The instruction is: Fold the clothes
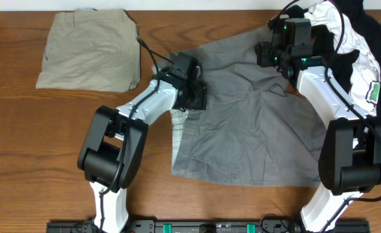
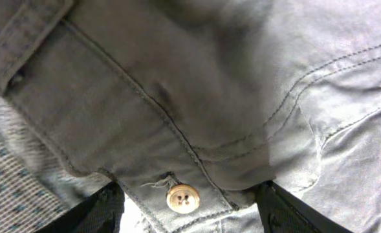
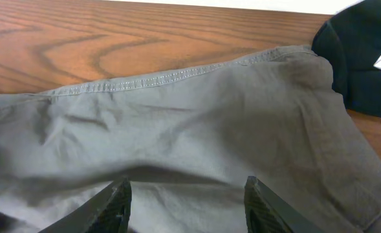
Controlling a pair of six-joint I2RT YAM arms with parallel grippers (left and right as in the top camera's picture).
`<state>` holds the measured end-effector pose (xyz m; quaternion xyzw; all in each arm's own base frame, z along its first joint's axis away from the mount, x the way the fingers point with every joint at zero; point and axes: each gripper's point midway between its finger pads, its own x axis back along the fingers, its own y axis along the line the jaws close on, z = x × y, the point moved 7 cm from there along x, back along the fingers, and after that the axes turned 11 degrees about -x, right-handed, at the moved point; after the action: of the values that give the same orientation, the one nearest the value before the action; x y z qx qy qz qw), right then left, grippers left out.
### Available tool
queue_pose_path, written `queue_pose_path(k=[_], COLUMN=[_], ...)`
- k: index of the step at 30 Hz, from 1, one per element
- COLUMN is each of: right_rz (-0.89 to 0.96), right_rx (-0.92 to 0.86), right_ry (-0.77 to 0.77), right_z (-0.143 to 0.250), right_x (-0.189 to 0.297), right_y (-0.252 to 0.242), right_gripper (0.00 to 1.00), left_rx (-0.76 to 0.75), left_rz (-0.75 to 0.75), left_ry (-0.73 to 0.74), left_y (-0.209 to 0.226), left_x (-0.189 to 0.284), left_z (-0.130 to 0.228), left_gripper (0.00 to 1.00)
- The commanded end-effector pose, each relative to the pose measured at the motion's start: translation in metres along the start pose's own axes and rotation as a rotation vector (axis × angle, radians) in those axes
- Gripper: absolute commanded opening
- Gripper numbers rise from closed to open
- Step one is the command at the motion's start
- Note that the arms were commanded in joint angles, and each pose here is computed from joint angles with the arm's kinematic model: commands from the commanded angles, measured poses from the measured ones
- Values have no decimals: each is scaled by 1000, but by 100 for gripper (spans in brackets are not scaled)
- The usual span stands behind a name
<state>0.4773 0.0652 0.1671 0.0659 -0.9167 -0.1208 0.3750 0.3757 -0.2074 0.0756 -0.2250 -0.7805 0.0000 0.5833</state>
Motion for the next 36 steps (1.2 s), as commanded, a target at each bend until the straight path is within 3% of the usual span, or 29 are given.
queue_pose_path(k=[1, 4, 6, 8, 10, 20, 31, 34, 36], right_rz=[7, 7, 7, 8, 8, 16, 16, 21, 32], right_rx=[14, 15, 17, 17, 17, 16, 16, 13, -2], right_ry=[12, 12, 12, 13, 12, 11, 11, 32, 70], right_z=[5, 5, 5, 5, 5, 5, 4, 9, 17], right_x=[-3, -3, -3, -3, -3, -3, -3, -5, -9], right_y=[0, 0, 0, 0, -1, -2, -2, -3, -7], right_gripper=[54, 54, 54, 54, 54, 55, 54, 48, 36], left_rx=[-6, -1, 2, 4, 11, 88, 149, 149, 149], left_rz=[-19, -30, -61, -93, -100, -118, -274, -273, -274], left_ry=[42, 72, 79, 76, 73, 73, 38, 28, 31], left_y=[-1, 2, 7, 11, 15, 32, 54, 52, 51], left_x=[-17, -26, -27, -26, -26, -4, 81, 91, 94], left_z=[9, 15, 16, 16, 15, 9, 10, 11, 12], left_gripper=[67, 57, 43, 19, 6, 5, 6, 6, 6])
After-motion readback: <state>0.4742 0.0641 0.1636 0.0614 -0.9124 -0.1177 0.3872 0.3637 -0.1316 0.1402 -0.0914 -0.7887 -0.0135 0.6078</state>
